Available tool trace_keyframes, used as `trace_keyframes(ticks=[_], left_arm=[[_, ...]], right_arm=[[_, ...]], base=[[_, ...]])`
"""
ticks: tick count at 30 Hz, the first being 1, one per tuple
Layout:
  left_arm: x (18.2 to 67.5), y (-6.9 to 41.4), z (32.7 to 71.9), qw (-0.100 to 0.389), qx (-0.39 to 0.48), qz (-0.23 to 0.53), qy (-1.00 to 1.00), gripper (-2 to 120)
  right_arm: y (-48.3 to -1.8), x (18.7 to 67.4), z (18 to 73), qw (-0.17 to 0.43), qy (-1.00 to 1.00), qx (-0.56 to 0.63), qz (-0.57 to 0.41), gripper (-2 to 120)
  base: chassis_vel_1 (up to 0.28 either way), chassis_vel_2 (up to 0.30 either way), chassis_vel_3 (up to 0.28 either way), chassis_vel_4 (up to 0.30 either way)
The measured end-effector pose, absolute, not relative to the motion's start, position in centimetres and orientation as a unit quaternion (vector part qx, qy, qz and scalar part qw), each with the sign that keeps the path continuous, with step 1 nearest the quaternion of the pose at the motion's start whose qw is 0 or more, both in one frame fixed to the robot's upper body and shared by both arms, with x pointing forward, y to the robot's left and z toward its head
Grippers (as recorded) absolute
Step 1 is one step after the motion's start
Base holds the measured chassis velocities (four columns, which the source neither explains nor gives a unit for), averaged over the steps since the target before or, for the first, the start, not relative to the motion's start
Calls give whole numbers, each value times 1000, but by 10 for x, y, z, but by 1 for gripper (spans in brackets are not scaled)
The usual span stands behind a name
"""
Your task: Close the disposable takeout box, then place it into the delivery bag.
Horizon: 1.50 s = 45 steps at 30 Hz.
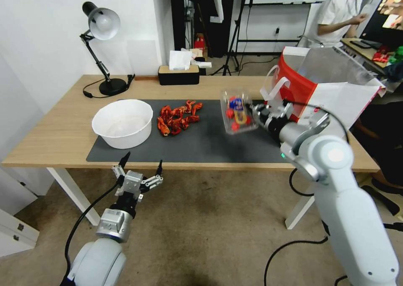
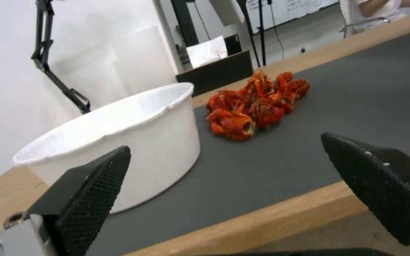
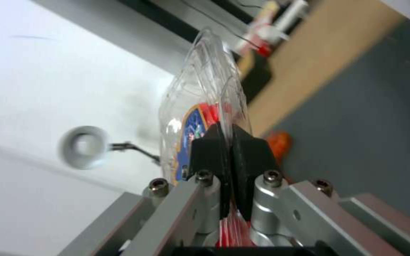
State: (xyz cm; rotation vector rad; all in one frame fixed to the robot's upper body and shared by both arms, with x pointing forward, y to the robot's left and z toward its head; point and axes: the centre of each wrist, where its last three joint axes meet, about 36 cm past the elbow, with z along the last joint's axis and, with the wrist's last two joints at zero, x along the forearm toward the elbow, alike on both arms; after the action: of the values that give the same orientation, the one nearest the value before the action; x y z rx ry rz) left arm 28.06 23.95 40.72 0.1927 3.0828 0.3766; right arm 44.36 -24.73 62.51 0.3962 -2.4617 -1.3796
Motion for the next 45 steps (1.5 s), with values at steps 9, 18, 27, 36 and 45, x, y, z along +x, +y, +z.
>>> trace_keyframes(ticks=[9, 18, 27, 36, 45], left_arm=[[276, 237, 401, 11, 56, 119, 991, 100], [276, 232, 392, 8, 59, 117, 991, 100], [275, 225, 388, 8, 68, 111, 991, 100], [273, 225, 387, 14, 71, 109, 991, 100], [270, 225, 387, 14, 71, 108, 992, 100]], right_arm=[[-279, 455, 691, 58, -865, 101, -489, 0], [-368, 485, 733, -14, -857, -19, -515, 0], [-410, 504, 715, -8, -857, -101, -505, 0], [-392, 524, 678, 25, -863, -105, -493, 3], [-387, 518, 674, 33, -869, -96, -485, 36]], base=[[0, 0, 0, 0], [0, 0, 0, 0], [0, 0, 0, 0], [0, 0, 0, 0], [0, 0, 0, 0]])
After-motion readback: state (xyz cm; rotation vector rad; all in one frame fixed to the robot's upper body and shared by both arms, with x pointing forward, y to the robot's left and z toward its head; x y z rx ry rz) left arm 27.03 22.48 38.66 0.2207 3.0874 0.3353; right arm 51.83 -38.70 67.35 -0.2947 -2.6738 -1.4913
